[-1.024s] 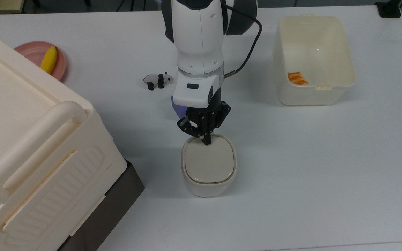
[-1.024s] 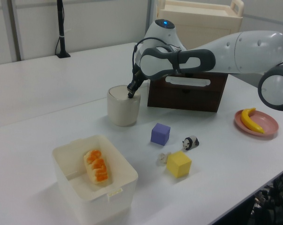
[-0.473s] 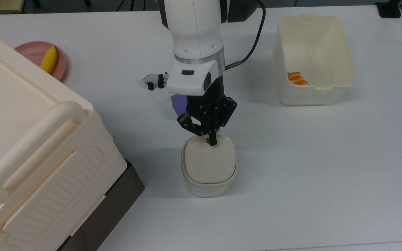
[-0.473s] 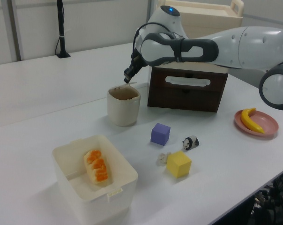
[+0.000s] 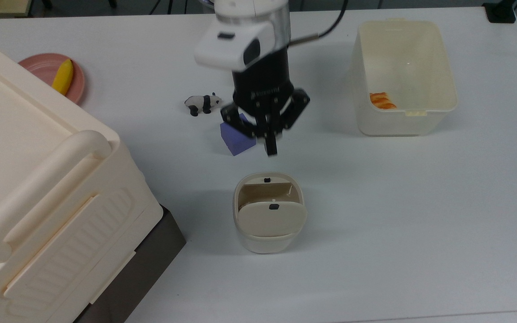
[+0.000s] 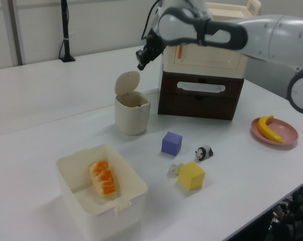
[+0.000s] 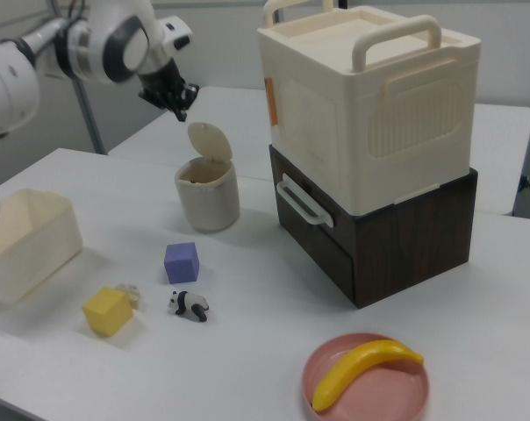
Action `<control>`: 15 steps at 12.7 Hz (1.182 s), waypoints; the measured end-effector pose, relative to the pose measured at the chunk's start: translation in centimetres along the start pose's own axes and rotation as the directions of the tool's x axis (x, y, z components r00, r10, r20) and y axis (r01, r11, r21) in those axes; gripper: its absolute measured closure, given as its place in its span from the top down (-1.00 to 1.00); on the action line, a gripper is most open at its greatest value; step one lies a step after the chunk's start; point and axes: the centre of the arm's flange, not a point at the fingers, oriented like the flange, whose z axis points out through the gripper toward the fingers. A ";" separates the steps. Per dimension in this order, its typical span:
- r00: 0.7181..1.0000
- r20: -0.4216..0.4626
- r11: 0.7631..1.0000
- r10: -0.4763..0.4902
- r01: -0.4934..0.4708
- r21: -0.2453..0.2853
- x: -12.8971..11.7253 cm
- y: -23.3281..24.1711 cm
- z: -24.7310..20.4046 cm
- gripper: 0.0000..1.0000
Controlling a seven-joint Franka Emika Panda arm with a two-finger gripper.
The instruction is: Open the trash can
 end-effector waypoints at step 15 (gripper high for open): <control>0.889 0.410 0.978 0.205 -0.165 -0.131 -12.7 -3.6 -15.4 -0.98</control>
